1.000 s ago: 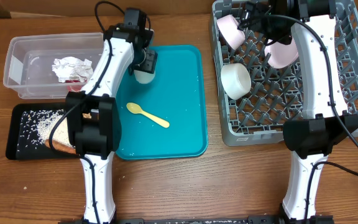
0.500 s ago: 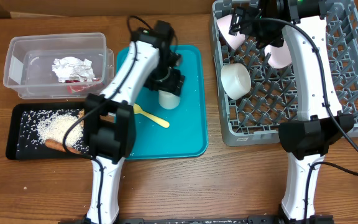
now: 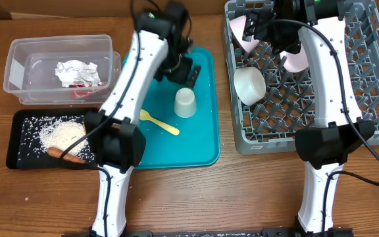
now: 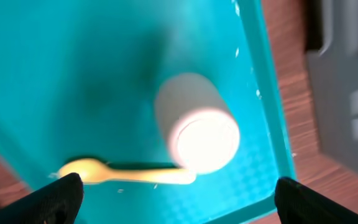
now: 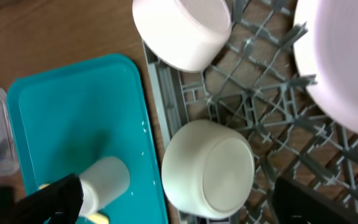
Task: Sort waste into correct bins and load items into the dishwasher
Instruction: 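Move the white cup to the tray center and release it, then lower the right gripper onto the white cup and grasp it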
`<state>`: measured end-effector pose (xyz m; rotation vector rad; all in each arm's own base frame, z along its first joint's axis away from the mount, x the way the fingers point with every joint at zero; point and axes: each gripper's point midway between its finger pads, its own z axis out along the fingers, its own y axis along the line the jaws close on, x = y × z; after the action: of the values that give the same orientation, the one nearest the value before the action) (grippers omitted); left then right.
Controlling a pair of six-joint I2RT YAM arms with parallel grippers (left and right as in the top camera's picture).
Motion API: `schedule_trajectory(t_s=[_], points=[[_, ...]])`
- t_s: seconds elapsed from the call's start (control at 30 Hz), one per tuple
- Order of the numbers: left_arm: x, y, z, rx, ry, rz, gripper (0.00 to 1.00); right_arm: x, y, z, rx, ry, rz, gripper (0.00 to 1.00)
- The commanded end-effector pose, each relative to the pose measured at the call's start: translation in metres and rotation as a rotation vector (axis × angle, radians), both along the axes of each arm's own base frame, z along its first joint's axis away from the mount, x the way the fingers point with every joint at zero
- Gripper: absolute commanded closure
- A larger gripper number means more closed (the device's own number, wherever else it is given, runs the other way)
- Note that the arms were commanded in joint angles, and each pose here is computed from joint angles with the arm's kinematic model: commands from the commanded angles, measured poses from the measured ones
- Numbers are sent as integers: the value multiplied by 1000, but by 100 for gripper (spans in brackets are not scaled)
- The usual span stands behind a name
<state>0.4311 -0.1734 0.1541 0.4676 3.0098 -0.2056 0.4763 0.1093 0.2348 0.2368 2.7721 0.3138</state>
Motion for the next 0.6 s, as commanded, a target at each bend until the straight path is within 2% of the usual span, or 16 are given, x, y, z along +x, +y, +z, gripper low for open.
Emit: schedule_trajectory(t_s=[0.0,0.1,0.23,0.57], points=[[22,30,44,-28,-111,190,0,-16,29,4,15,13,88,0],[40,66,74,-82,-191,346,0,-34,61,-15,-3,79,167,0],[53,110,80,-103,-210,513,0,-58,106,-42,-31,138,292,0],[58,156,80,-95,-220,613,0,-101,170,-121,-88,235,460,0]])
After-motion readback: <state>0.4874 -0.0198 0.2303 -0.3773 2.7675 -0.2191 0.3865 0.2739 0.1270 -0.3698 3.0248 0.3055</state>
